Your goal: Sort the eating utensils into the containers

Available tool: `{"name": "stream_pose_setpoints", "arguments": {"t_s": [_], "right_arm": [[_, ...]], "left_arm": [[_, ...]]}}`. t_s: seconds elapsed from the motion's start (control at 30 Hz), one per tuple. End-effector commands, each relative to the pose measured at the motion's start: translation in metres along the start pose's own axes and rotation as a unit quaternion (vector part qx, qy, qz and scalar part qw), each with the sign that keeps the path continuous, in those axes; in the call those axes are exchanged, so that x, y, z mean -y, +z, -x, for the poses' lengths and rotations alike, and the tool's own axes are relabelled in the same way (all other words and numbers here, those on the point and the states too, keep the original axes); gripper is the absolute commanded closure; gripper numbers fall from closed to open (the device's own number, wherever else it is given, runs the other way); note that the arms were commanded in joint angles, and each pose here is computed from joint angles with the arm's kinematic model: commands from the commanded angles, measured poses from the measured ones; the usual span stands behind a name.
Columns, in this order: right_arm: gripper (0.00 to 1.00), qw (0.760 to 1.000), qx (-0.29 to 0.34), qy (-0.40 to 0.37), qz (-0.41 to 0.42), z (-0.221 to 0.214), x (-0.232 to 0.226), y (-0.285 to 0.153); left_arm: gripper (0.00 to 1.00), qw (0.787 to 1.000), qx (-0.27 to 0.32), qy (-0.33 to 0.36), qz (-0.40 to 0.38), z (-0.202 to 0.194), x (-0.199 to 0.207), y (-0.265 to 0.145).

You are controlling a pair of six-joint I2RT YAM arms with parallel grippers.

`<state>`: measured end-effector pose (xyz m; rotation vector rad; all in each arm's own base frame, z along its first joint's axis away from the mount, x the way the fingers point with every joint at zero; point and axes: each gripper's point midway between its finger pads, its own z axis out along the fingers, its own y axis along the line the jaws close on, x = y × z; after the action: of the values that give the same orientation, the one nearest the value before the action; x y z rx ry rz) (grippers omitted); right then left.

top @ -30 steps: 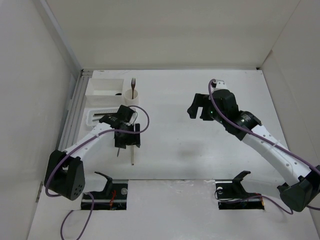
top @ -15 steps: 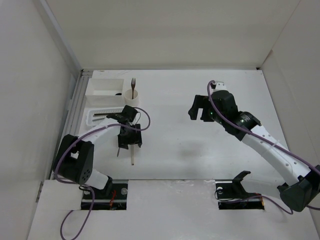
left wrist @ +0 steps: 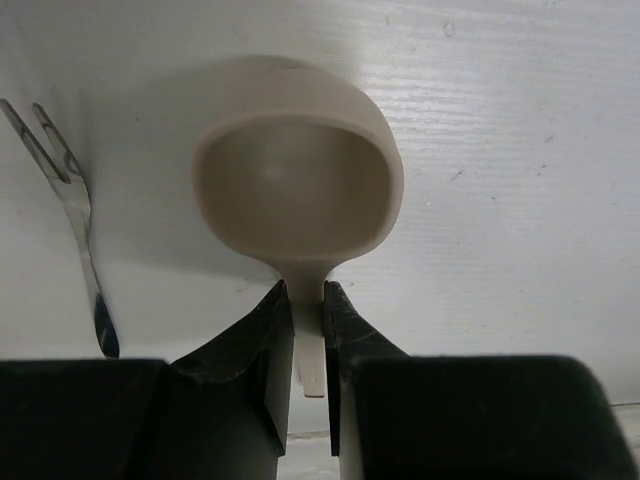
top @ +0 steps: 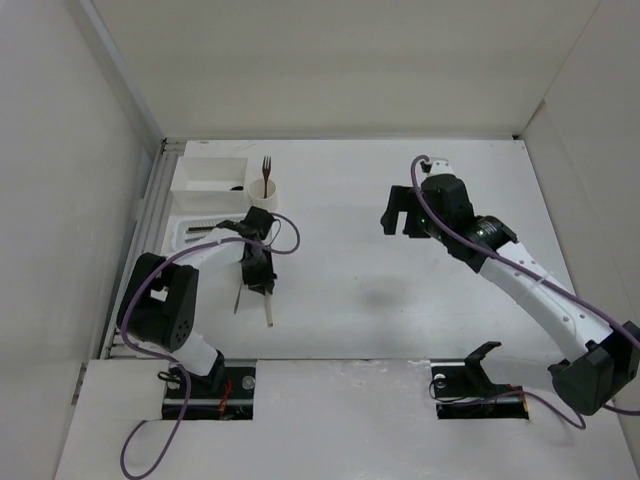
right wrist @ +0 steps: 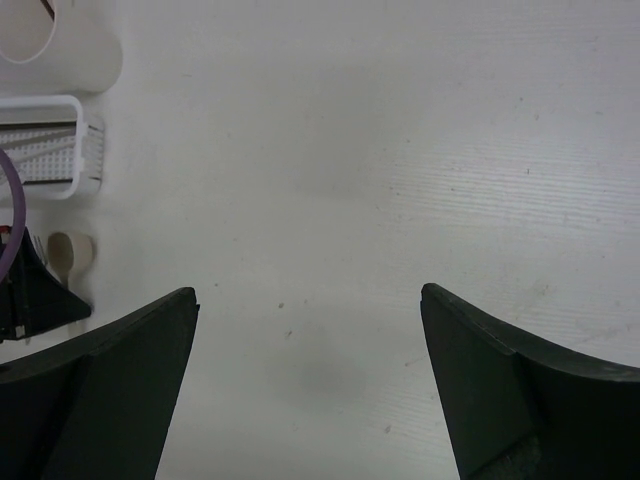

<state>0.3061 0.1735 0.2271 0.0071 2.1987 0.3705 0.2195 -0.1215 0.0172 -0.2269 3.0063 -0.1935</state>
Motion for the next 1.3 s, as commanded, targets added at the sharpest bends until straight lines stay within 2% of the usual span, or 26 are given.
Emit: {"name": "stream_pose_setpoints", "arguments": {"t_s": [0.0, 0.1, 0.13, 0.2, 0.23, 0.27, 0.3, 0.33, 0.37, 0.4, 0.47, 0.5, 0.53, 0.57, 0.6, 0.63, 0.67, 0.7, 0.73, 0.8, 0.83, 0.9, 0.93, 0.97, 1.13, 1.27], "right_arm": [[0.02, 0.999, 0.034, 0.000, 0.006, 0.028, -0.003, -0.005], [0.02, 0.999, 0.044, -0.002, 0.016, 0.038, -0.008, -0.004], [0.02, 0.999, 0.048, -0.003, 0.013, 0.043, -0.006, 0.000], [0.02, 0.998, 0.057, -0.007, 0.030, 0.053, -0.015, 0.002], [0.02, 0.998, 0.056, -0.012, 0.024, 0.055, -0.013, 0.010], [0.02, 0.997, 0.062, -0.018, 0.033, 0.061, -0.017, 0.013], [0.02, 0.997, 0.069, -0.015, 0.039, 0.070, -0.021, 0.015], [0.02, 0.997, 0.065, -0.022, 0.037, 0.071, -0.022, 0.024], [0.02, 0.996, 0.073, -0.027, 0.047, 0.077, -0.028, 0.028], [0.02, 0.995, 0.084, -0.024, 0.054, 0.089, -0.031, 0.029], [0.02, 0.994, 0.085, -0.031, 0.059, 0.096, -0.034, 0.040], [0.02, 0.993, 0.092, -0.029, 0.069, 0.102, -0.037, 0.043], [0.02, 0.992, 0.101, -0.027, 0.073, 0.112, -0.038, 0.043], [0.02, 0.992, 0.100, -0.032, 0.072, 0.113, -0.039, 0.050], [0.02, 0.991, 0.101, -0.033, 0.079, 0.115, -0.043, 0.052], [0.02, 0.990, 0.108, -0.030, 0.082, 0.122, -0.042, 0.054], [0.02, 0.991, 0.103, -0.035, 0.080, 0.119, -0.041, 0.058], [0.02, 0.991, 0.101, -0.035, 0.079, 0.120, -0.042, 0.063], [0.02, 0.991, 0.100, -0.034, 0.079, 0.122, -0.040, 0.066], [0.02, 0.992, 0.096, -0.031, 0.076, 0.124, -0.037, 0.074], [0.02, 0.991, 0.103, -0.036, 0.078, 0.130, -0.038, 0.071], [0.02, 0.991, 0.102, -0.033, 0.077, 0.133, -0.035, 0.075], [0.02, 0.992, 0.097, -0.032, 0.075, 0.133, -0.033, 0.079], [0.02, 0.993, 0.092, -0.030, 0.069, 0.131, -0.027, 0.085], [0.02, 0.994, 0.089, -0.026, 0.064, 0.136, -0.021, 0.094], [0.02, 0.994, 0.084, -0.023, 0.065, 0.139, -0.017, 0.105]], "left_arm": [[1.00, 0.999, 0.014, 0.026, -0.021, 0.009, 0.012, -0.022], [1.00, 0.993, 0.066, 0.083, -0.058, 0.034, 0.044, -0.061], [1.00, 0.984, 0.094, 0.134, -0.072, 0.043, 0.054, -0.077], [1.00, 0.959, 0.164, 0.204, -0.111, 0.068, 0.087, -0.122], [1.00, 0.937, 0.209, 0.244, -0.138, 0.075, 0.101, -0.147], [1.00, 0.893, 0.269, 0.323, -0.160, 0.089, 0.118, -0.169], [1.00, 0.865, 0.310, 0.360, -0.159, 0.099, 0.123, -0.184], [1.00, 0.827, 0.360, 0.403, -0.152, 0.109, 0.126, -0.206], [1.00, 0.788, 0.427, 0.427, -0.121, 0.138, 0.122, -0.227], [1.00, 0.731, 0.456, 0.504, -0.057, 0.155, 0.109, -0.231], [1.00, 0.676, 0.499, 0.541, 0.036, 0.191, 0.073, -0.250], [1.00, 0.637, 0.525, 0.560, 0.066, 0.208, 0.066, -0.261], [1.00, 0.585, 0.515, 0.616, 0.116, 0.220, 0.052, -0.262], [1.00, 0.568, 0.507, 0.634, 0.132, 0.229, 0.039, -0.261], [1.00, 0.579, 0.480, 0.642, 0.150, 0.246, 0.008, -0.249], [1.00, 0.556, 0.487, 0.657, 0.148, 0.259, 0.007, -0.265], [1.00, 0.544, 0.472, 0.676, 0.157, 0.271, -0.002, -0.265], [1.00, 0.581, 0.419, 0.685, 0.136, 0.283, -0.029, -0.229], [1.00, 0.568, 0.425, 0.689, 0.151, 0.302, -0.033, -0.252], [1.00, 0.563, 0.396, 0.708, 0.160, 0.321, -0.050, -0.241], [1.00, 0.555, 0.381, 0.720, 0.170, 0.335, -0.062, -0.226], [1.00, 0.542, 0.375, 0.725, 0.201, 0.349, -0.073, -0.224], [1.00, 0.539, 0.363, 0.732, 0.203, 0.353, -0.077, -0.209], [1.00, 0.527, 0.356, 0.742, 0.213, 0.358, -0.078, -0.205], [1.00, 0.545, 0.317, 0.753, 0.187, 0.359, -0.087, -0.162], [0.97, 0.536, 0.331, 0.750, 0.200, 0.367, -0.080, -0.148]]}}
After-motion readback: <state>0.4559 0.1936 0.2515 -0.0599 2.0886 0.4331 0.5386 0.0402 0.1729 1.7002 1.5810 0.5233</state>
